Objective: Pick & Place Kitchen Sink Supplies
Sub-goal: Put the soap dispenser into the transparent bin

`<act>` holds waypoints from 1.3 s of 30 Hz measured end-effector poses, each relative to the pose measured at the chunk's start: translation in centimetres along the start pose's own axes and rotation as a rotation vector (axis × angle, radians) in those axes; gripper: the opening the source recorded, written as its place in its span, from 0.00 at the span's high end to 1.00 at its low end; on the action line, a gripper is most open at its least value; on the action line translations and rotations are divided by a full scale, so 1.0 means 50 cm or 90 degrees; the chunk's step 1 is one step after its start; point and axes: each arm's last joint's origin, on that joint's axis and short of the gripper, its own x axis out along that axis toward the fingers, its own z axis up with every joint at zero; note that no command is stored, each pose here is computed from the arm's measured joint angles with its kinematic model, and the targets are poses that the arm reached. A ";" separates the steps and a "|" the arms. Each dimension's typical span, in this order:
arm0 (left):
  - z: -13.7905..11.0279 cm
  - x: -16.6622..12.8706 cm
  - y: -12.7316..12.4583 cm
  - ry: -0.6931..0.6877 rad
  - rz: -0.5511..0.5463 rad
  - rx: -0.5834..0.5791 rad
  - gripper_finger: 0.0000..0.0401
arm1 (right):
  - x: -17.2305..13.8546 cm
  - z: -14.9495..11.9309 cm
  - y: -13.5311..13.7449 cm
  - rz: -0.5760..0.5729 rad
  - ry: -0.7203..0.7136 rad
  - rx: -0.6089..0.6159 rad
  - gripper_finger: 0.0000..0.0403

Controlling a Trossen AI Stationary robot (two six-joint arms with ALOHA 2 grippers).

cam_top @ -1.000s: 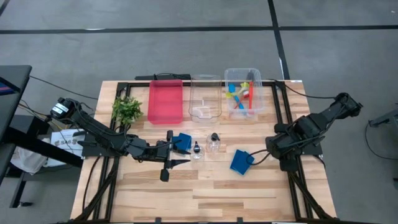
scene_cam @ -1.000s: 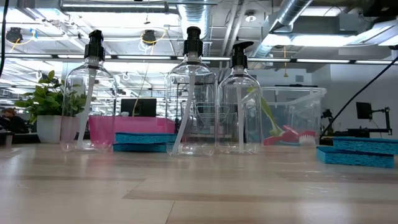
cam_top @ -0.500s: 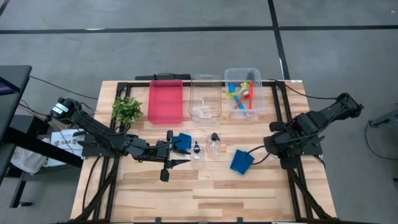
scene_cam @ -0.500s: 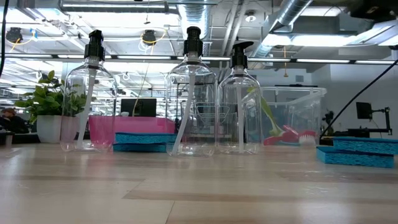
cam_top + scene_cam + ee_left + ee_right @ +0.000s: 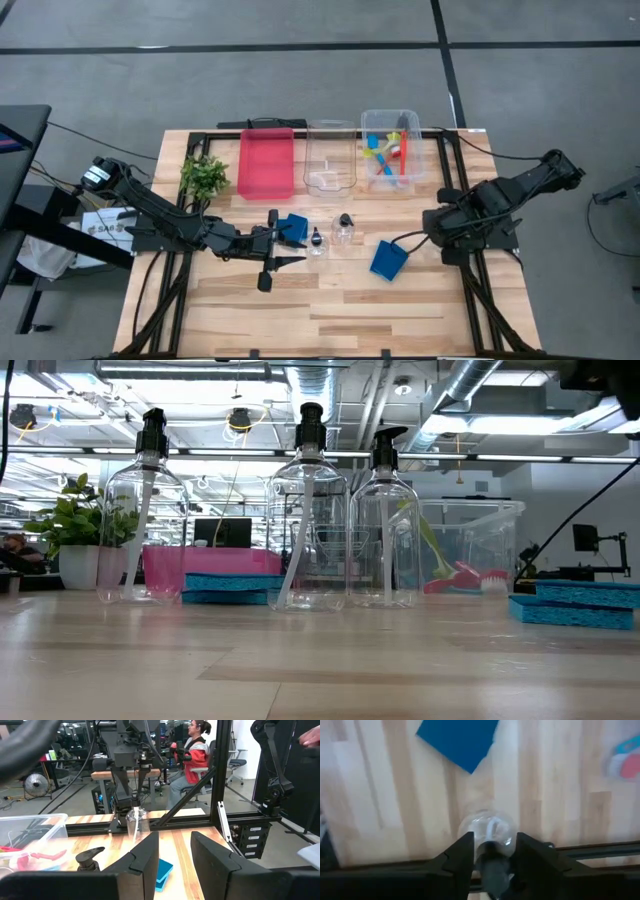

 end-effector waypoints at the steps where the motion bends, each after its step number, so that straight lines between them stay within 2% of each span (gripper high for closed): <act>1: 0.000 0.000 0.000 0.000 0.000 0.000 0.71 | 0.000 0.000 -0.001 -0.007 -0.004 0.004 0.63; 9: 0.000 0.000 0.000 0.000 0.000 0.000 0.71 | 0.000 0.001 -0.002 -0.020 -0.011 0.016 0.45; 12: 0.000 0.000 0.000 0.000 0.000 0.000 0.71 | 0.000 0.001 -0.001 -0.018 -0.009 0.033 0.41; 21: 0.000 0.000 0.000 0.000 0.000 0.000 0.71 | 0.001 0.000 0.001 0.019 0.015 0.082 0.41; 25: 0.000 0.000 0.000 0.000 0.000 0.000 0.71 | 0.004 -0.002 0.005 0.025 0.023 0.073 0.41; 30: 0.000 0.000 0.000 0.000 0.000 0.000 0.71 | 0.040 -0.016 0.008 0.041 0.089 0.048 0.41; 39: 0.000 0.000 0.000 0.000 0.000 0.000 0.71 | 0.079 -0.030 0.003 0.015 0.131 0.045 0.41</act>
